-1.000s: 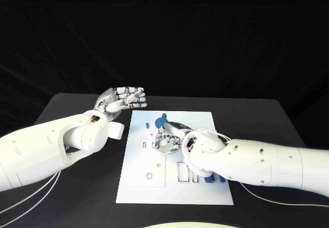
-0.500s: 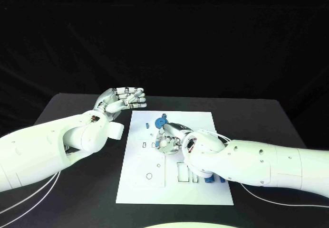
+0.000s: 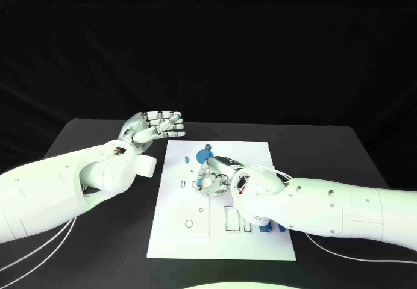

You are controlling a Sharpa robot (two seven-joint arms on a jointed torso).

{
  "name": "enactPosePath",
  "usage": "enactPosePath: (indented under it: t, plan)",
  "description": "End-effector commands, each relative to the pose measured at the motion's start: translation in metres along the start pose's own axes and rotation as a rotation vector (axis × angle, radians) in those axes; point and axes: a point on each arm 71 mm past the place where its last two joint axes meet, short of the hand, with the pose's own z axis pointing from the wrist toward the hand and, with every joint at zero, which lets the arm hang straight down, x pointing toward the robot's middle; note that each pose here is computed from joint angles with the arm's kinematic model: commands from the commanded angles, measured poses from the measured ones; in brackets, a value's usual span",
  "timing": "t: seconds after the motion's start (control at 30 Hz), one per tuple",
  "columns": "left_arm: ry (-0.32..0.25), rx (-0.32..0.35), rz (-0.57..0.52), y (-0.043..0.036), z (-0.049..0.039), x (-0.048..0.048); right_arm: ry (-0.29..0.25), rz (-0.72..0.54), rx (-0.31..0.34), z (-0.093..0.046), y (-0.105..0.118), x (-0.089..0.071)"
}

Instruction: Assemble the parts on the task board

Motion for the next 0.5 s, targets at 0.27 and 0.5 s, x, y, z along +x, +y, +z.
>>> enactPosePath:
  t: [0.27,0.5]
  plan:
    - [-0.001,-0.011,0.035,0.0009,0.0009,-0.0012,-0.055,0.029,-0.035,-0.006,0.003,-0.003]
    - [-0.046,-0.078,0.102,0.0061,0.0012,-0.0084,-0.119,0.084,-0.081,-0.019,0.0,-0.02]
